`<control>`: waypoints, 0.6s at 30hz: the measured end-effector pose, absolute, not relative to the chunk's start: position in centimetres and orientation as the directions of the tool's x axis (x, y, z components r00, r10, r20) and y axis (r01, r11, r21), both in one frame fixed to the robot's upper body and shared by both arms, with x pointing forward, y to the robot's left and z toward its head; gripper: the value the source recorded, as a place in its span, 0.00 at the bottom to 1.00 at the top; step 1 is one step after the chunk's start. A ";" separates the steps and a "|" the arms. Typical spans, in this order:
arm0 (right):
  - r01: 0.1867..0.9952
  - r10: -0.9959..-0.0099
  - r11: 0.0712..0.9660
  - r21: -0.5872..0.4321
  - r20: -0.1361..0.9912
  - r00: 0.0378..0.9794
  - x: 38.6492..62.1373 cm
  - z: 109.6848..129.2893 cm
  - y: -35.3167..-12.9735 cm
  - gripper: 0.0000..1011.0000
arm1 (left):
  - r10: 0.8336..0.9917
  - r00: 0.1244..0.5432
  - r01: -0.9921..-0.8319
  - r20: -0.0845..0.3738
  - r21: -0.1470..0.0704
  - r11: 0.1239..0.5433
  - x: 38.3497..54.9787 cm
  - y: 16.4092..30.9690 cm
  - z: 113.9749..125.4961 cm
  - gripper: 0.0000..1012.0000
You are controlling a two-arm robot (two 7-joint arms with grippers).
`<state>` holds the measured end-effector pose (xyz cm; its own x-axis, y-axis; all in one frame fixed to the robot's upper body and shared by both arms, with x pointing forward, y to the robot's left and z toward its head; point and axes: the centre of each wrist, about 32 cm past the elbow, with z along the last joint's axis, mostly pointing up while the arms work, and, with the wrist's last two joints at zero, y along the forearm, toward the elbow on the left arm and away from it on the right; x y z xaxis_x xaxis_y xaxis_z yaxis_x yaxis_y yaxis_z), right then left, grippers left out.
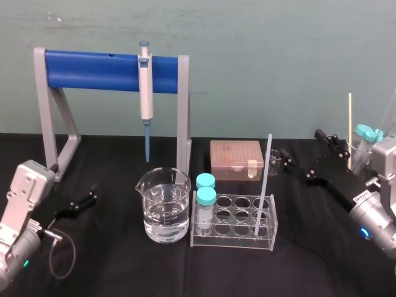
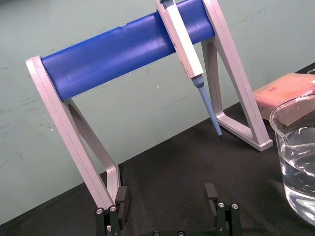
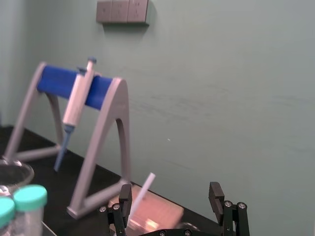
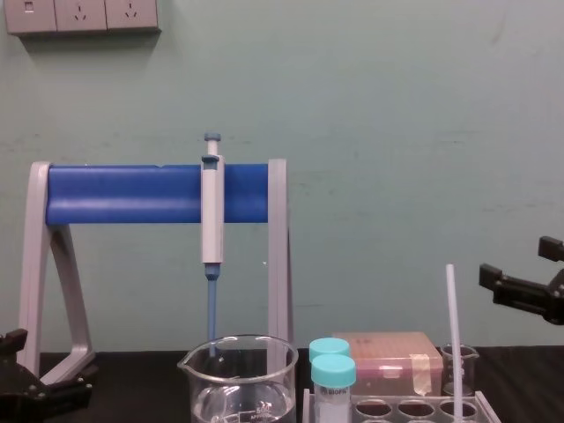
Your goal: Pick up the stirring rod with one hand, then place it down.
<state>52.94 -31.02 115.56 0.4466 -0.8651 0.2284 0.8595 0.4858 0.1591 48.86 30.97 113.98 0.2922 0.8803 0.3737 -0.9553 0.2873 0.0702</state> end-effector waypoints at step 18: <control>0.827 -0.834 0.533 0.180 -0.050 0.549 55.5 115.7 -31.5 0.99 | 0.880 0.292 -0.955 0.374 0.070 0.287 48.9 31.0 114.0 0.99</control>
